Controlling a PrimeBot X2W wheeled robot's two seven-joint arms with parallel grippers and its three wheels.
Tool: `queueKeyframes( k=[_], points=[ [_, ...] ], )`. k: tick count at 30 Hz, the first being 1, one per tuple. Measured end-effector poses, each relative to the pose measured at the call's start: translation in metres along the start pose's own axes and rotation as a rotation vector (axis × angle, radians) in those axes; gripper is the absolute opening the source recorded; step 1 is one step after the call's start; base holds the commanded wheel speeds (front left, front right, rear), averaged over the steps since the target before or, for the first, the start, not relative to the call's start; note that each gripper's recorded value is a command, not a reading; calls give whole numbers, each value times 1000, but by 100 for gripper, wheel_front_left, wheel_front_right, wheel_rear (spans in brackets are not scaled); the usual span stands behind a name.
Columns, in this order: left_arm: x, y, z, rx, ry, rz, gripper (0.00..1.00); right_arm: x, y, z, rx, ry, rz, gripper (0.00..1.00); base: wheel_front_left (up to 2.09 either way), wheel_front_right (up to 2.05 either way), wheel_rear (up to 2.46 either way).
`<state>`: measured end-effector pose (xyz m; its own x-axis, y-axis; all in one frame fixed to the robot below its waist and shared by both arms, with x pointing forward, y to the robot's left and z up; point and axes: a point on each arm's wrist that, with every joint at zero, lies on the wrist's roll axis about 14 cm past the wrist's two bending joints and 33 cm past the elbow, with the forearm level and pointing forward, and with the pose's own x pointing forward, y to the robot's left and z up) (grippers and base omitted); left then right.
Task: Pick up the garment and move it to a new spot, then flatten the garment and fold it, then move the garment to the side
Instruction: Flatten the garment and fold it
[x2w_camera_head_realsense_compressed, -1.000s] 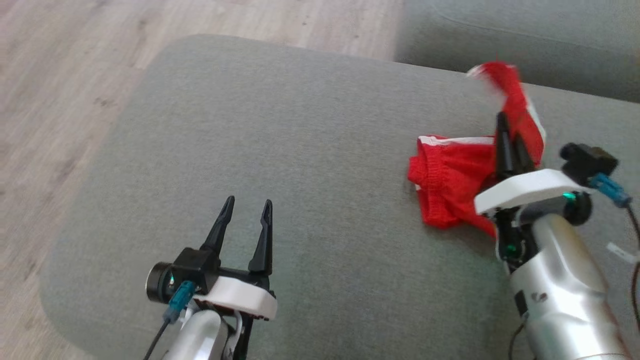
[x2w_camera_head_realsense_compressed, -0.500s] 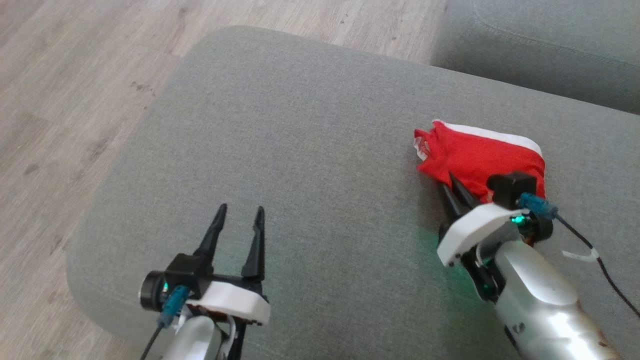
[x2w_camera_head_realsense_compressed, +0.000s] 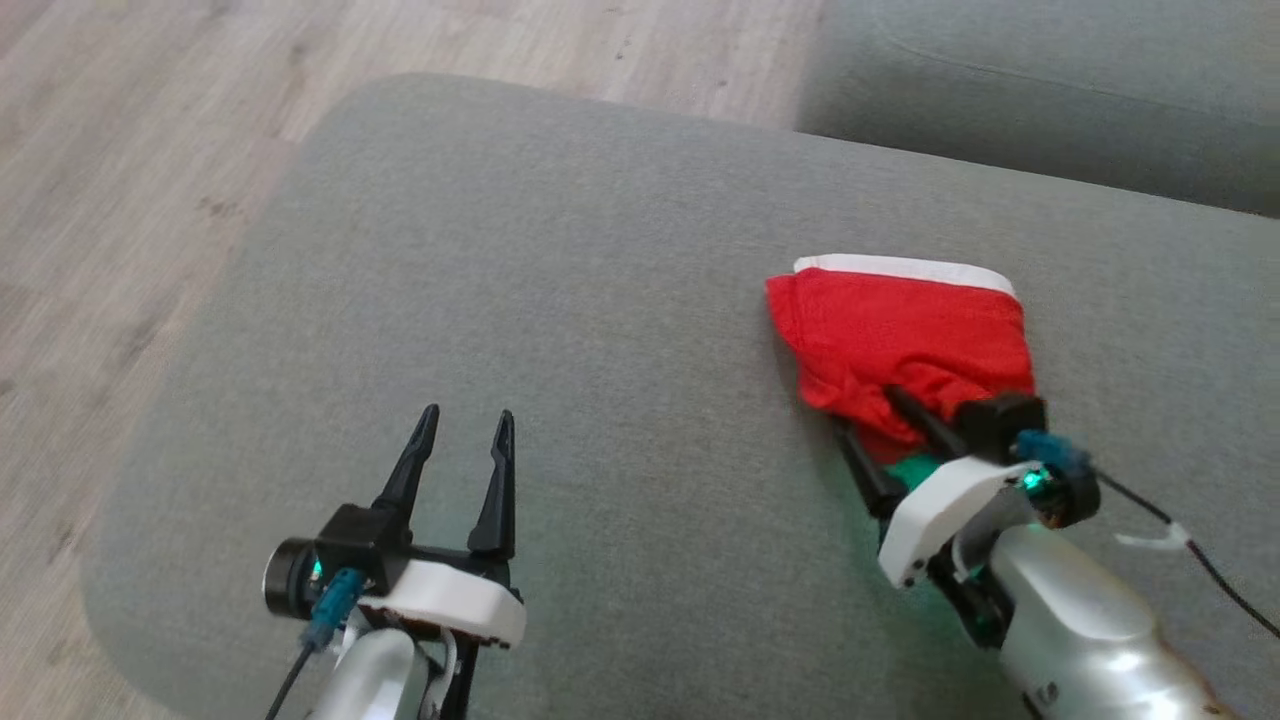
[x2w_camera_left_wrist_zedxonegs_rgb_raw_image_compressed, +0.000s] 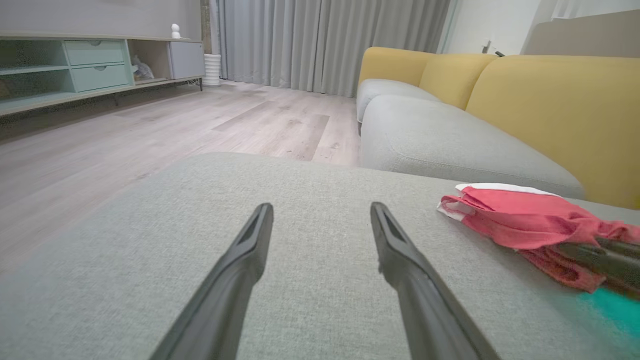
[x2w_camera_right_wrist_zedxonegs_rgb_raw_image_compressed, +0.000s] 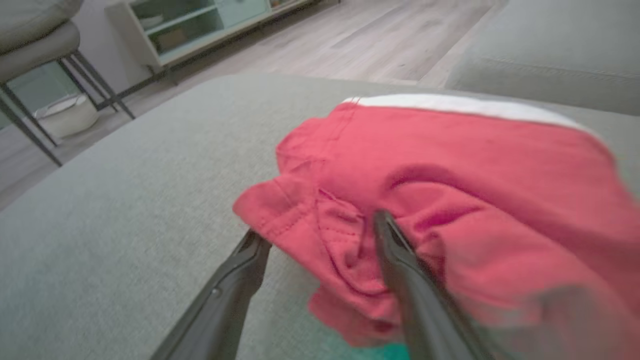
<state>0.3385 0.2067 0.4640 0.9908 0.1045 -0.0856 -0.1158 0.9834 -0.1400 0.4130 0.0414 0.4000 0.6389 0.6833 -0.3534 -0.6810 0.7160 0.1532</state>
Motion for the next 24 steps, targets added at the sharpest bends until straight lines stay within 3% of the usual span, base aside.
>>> queueKeyframes(
  k=[10,19,24],
  points=[
    [17,-36,13,3,-39,-111,100,-42,-53,62,72,-258,-157,100,0,0,0],
    [28,-66,32,-9,-98,-189,100,-136,-119,60,82,-405,-468,100,0,0,0],
    [24,-75,25,-17,-82,-214,100,-163,-110,33,113,-405,-565,100,0,0,0]
  ],
)
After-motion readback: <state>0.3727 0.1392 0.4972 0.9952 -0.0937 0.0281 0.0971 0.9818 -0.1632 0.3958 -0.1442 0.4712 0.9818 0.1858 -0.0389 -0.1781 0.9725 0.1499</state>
